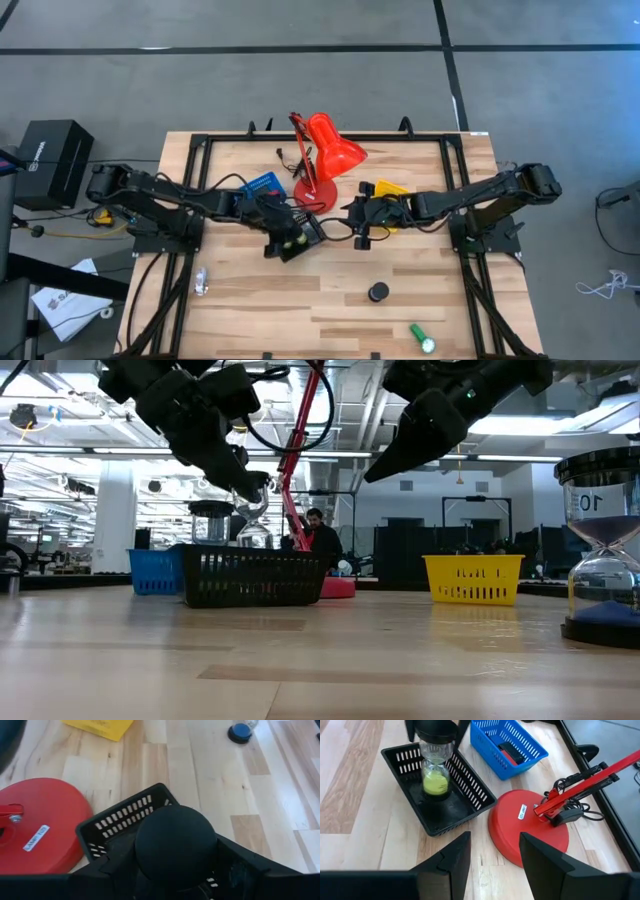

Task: Pick & Place Office items
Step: Put the green hourglass into the black bin

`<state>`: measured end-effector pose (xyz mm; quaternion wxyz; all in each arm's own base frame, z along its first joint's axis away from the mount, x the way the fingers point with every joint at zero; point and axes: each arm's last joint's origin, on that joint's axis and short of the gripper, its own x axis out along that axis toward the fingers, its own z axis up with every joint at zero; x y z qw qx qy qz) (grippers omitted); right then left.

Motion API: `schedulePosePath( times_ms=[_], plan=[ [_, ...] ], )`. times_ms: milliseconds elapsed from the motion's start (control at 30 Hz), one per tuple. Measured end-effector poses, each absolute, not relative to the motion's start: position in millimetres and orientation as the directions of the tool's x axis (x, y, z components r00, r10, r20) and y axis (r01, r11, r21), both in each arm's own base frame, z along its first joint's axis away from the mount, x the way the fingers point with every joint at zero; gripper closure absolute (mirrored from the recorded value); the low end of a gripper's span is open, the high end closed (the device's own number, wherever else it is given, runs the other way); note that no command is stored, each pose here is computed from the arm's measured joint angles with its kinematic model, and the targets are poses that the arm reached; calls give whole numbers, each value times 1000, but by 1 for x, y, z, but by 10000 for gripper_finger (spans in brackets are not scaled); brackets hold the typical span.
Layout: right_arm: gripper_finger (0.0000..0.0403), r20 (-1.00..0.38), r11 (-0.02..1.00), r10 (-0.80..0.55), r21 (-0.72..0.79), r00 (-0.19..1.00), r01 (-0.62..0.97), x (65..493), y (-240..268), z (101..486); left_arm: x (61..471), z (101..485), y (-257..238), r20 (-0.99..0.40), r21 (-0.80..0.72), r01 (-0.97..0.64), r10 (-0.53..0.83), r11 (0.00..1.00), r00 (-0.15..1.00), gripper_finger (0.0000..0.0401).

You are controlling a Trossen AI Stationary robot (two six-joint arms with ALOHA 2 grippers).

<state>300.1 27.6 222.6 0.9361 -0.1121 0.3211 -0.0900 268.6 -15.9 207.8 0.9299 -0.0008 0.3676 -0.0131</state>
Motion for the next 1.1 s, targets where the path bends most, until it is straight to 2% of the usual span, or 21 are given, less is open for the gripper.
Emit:
schedulePosePath(
  times_ms=[300,500,1100],
  plan=[
    [244,-581,959,-241,-267,777,97,300,28,222,269,207,1,-688,7,-57,46,998,725,188],
    [244,-581,959,-240,-267,777,97,300,28,222,264,203,9,-732,6,-90,66,996,678,189],
    [244,-582,959,-241,-267,777,97,300,28,222,263,202,8,-744,-32,-80,30,996,668,189]
  ],
)
